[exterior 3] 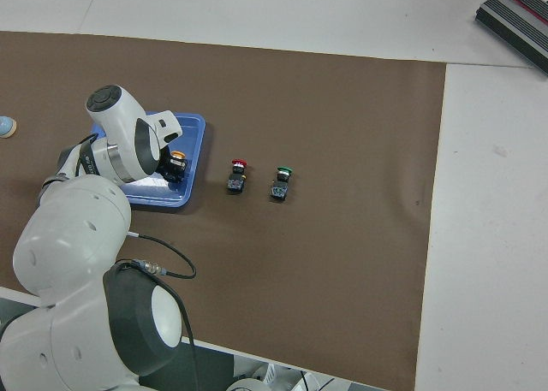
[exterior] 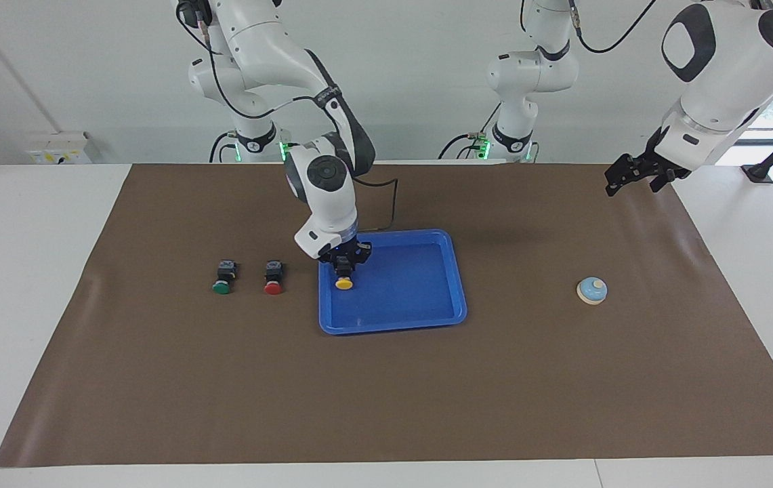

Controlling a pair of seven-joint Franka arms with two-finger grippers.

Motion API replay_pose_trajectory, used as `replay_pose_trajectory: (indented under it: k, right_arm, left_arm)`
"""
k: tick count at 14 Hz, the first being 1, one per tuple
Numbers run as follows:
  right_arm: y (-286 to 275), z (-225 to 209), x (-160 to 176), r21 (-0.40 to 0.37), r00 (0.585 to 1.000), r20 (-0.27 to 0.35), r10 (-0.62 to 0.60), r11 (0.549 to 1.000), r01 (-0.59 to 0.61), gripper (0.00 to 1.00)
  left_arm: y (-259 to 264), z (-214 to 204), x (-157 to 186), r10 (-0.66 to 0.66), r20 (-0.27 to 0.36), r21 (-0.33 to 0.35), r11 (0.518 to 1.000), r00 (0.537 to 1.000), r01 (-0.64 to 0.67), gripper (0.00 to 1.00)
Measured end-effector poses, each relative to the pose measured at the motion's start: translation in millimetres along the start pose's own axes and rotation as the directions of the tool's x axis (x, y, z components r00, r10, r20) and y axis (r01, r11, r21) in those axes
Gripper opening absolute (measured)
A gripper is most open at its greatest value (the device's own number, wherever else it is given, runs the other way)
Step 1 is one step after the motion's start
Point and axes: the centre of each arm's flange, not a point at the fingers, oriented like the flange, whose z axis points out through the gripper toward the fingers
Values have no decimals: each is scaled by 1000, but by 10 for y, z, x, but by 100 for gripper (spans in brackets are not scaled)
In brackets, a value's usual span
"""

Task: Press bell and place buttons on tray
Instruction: 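Carry the yellow button into the blue tray and release it, then reach the right gripper back and grasp the green-capped button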

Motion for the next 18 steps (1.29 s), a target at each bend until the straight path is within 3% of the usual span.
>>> replay_pose_trajectory:
  k: [3,7,8,12,15,18]
  right_arm:
    - [9,25,-14,-3,1000,5,1,1000,-1,51]
    - [84,-419,142,-24,999,41,11,1000,-10,94]
    - [239,-621,245,-18,999,34,1,1000,-1,100]
    - [1466,-1022,694,7,1000,-1,13,1000,-13,100]
    - [2220,-909,799,9,999,19,35,999,-36,100]
    - [2520,-621,686,6,997,43,66,998,-66,100]
  left_arm:
    - [0,0,0,0,0,0,1000,1000,0,100]
    - [0,0,0,0,0,0,1000,1000,0,100]
    - [0,0,0,0,0,0,1000,1000,0,100]
    - [0,0,0,0,0,0,1000,1000,0,100]
    - [-1,0,0,0,0,0,1000,1000,0,100]
    - [-1,0,0,0,0,0,1000,1000,0,100]
